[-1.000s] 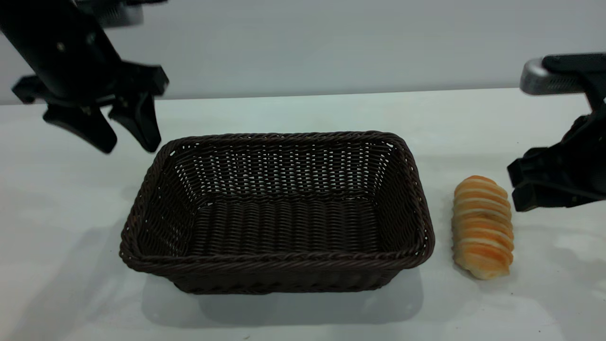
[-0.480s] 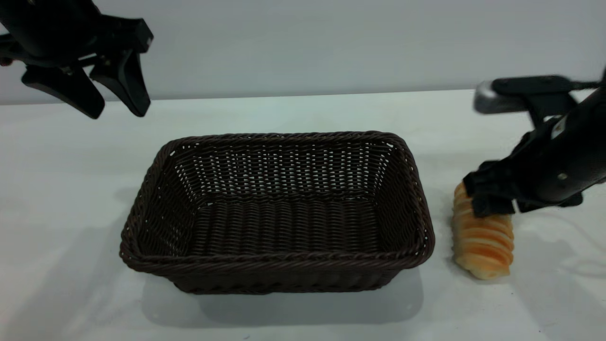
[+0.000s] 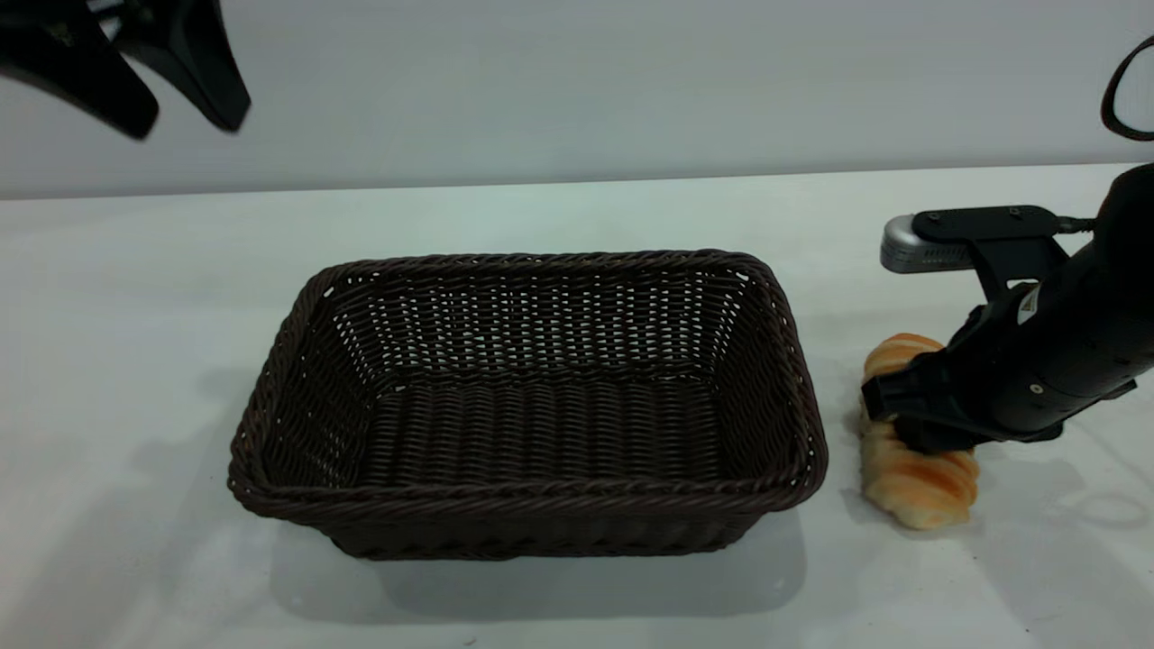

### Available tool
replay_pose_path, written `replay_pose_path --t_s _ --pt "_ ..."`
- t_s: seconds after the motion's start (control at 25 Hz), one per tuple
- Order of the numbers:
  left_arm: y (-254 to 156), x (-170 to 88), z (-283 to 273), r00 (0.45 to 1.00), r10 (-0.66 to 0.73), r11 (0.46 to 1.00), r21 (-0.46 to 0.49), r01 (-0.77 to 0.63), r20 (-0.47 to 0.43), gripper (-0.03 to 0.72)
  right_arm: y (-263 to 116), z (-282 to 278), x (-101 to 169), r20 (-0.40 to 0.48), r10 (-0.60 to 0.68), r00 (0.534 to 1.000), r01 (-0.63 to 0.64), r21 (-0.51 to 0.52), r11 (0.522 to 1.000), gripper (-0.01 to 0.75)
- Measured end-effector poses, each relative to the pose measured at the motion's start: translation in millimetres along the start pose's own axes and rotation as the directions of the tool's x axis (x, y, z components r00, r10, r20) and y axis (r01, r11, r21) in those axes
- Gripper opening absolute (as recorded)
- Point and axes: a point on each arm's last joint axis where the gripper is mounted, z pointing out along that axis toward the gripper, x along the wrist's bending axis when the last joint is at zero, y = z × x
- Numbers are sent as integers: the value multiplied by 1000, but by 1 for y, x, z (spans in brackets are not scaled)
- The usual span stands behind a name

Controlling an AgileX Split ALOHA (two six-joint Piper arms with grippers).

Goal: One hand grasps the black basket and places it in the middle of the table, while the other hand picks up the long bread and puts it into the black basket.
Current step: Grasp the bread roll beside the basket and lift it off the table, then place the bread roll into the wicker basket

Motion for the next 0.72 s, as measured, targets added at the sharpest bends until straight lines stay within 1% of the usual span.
replay_pose_path --t_s 0.04,0.08,0.12,0.24,0.4,0.48,0.56,0.64,0.72 --pt "0 -1 -5 1000 2 1000 -8 -2 2 585 0 0 0 -2 -11 1000 11 0 1000 129" --pt "-1 -1 -10 1000 3 1000 -15 -3 3 585 0 0 0 -3 -23 1000 23 0 1000 88" --pt "-2 -1 -14 1000 4 1000 -19 -4 4 585 0 0 0 -4 -35 999 35 0 999 69" --pt "-4 -2 -20 1000 7 1000 -9 -7 5 585 3 -4 -3 0 -57 998 57 2 998 54" --pt "-6 -2 -20 1000 15 1000 9 -15 3 585 14 -20 -18 26 -41 999 40 14 999 49" --pt "-6 -2 -20 1000 17 1000 10 -17 1 585 26 -36 -22 30 -29 999 30 -30 999 49" --pt "-6 -2 -20 1000 17 1000 11 -17 1 585 40 -53 -19 24 -34 999 36 -90 995 49" --pt "-6 -2 -21 1000 18 1000 9 -18 1 585 52 -73 -11 9 -50 999 51 -158 986 46" --pt "-7 -2 -23 1000 21 1000 6 -21 -1 585 61 -92 4 -17 -88 996 82 -216 973 46"
